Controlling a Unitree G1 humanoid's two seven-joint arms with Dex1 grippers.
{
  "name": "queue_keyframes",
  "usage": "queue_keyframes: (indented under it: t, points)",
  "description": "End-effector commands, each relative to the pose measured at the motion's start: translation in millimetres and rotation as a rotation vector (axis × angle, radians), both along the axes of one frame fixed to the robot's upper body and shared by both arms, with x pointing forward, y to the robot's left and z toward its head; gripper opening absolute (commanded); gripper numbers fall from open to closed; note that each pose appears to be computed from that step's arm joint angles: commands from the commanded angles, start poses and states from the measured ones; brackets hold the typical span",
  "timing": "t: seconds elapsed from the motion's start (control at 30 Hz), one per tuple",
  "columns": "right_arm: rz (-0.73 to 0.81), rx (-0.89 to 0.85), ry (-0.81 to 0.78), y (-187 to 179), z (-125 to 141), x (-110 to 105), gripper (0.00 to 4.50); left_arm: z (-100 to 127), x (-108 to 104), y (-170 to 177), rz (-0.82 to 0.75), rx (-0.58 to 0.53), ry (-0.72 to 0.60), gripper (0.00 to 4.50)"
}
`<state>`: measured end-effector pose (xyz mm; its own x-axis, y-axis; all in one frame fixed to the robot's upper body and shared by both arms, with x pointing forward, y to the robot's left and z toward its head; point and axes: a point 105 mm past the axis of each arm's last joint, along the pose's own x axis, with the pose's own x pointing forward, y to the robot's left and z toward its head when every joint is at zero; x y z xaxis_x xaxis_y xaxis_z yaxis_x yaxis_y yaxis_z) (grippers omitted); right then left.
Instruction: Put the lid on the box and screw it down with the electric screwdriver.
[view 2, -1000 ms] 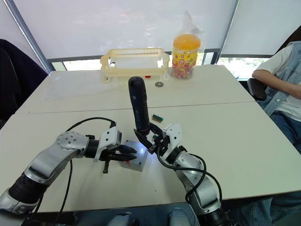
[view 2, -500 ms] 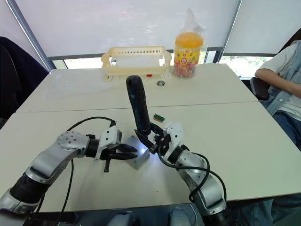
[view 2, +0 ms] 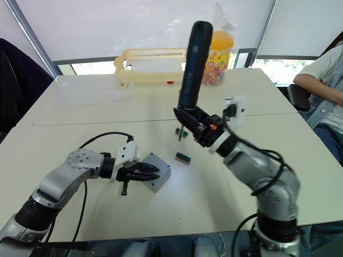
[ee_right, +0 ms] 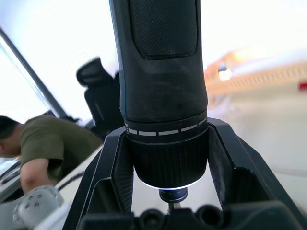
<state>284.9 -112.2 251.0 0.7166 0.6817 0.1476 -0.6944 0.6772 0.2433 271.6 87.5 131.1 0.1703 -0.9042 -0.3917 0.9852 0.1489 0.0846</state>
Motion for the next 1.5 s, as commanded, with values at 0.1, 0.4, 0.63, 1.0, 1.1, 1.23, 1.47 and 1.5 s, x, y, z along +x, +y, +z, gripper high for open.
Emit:
queue_keyframes:
  t: [0.1,0.4,0.63,1.0,1.1,1.23,1.47,1.5]
  points:
    - [-0.013,-0.271,0.437,-65.4,-32.2,-16.0,1.69,62.3,-10.3,4.6,-0.046,-0.048,-0.05,0.8]
    - [-0.229,-0.409,0.905,-143.9,-86.0,-35.6,1.69,68.8,-38.9,-1.2,-0.149,0.047,-0.097,0.8]
    - [-0.293,-0.38,0.977,-145.7,-109.0,-19.6,1.69,49.3,-39.8,-8.0,-0.12,0.049,-0.098,0.8]
    - [-0.381,-0.464,0.918,-152.5,-115.2,-1.9,4.47,58.8,-18.0,7.7,0.039,-0.059,-0.067,0.76]
    - [-0.409,-0.493,0.842,-152.7,-107.3,3.9,4.47,65.4,-7.0,15.6,0.092,-0.082,-0.079,0.76]
    - [-0.34,-0.54,0.372,-122.2,-43.6,30.1,4.47,78.4,34.2,48.2,0.331,-0.143,-0.132,0.76]
    - [0.119,-0.508,0.183,-24.7,-60.9,-17.2,4.47,36.7,48.9,74.1,0.455,-0.048,-0.107,0.76]
    - [0.14,-0.514,0.196,-18.8,-70.7,-22.1,4.47,31.6,49.4,74.7,0.462,-0.047,-0.094,0.76]
